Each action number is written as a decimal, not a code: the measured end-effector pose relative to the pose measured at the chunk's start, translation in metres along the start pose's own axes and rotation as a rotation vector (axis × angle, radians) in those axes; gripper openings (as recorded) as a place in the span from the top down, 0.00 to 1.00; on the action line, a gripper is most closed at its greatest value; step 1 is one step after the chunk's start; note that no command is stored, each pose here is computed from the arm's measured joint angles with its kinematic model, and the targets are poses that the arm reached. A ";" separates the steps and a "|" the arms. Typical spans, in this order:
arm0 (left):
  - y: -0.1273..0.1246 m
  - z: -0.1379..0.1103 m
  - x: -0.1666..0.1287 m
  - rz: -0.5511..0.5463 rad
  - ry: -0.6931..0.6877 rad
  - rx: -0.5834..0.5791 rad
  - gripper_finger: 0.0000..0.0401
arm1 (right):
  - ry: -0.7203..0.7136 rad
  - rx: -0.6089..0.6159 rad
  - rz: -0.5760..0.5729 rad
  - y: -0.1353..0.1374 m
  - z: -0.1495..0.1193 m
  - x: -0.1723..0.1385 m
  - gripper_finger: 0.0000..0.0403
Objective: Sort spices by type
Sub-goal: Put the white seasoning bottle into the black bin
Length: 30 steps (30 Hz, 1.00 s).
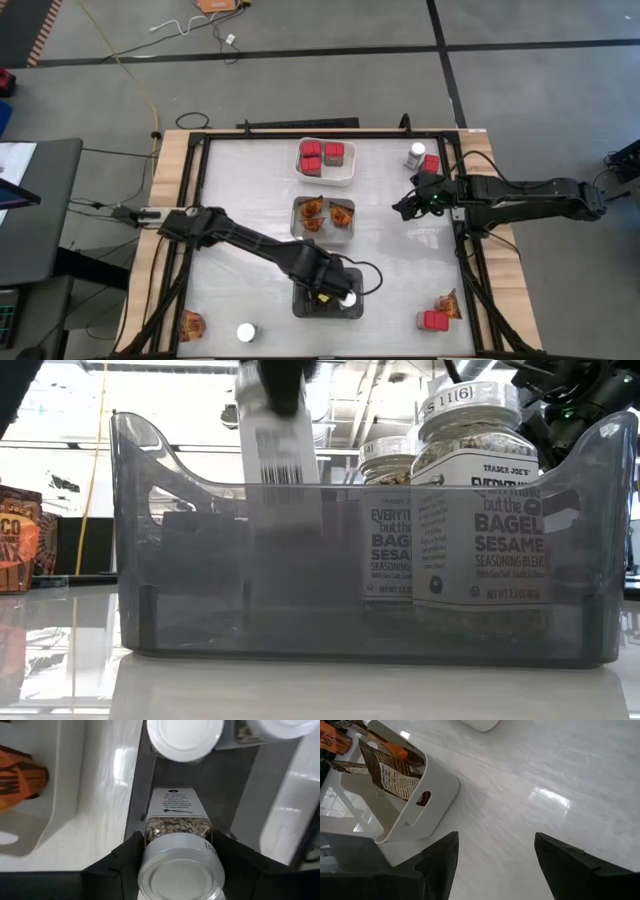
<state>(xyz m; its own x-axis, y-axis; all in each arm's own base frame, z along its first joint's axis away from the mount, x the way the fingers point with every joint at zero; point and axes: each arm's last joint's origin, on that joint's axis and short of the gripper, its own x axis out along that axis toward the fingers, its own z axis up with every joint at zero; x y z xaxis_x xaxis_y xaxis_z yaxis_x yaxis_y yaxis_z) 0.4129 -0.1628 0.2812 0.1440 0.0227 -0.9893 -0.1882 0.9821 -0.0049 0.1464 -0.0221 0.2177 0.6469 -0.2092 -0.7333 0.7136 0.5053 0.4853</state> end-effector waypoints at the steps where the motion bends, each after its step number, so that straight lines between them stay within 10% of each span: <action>1: 0.000 0.002 0.005 0.006 0.008 -0.001 0.51 | 0.000 0.000 0.000 0.000 0.000 0.000 0.29; 30: 0.002 0.023 0.030 -0.004 -0.062 0.066 0.47 | 0.002 -0.003 -0.001 0.000 0.000 0.000 0.29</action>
<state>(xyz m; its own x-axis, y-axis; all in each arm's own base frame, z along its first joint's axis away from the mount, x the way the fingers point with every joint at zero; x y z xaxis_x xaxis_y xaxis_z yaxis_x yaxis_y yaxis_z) 0.4387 -0.1556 0.2545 0.2051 0.0280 -0.9783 -0.1231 0.9924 0.0026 0.1463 -0.0221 0.2175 0.6453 -0.2082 -0.7350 0.7138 0.5073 0.4829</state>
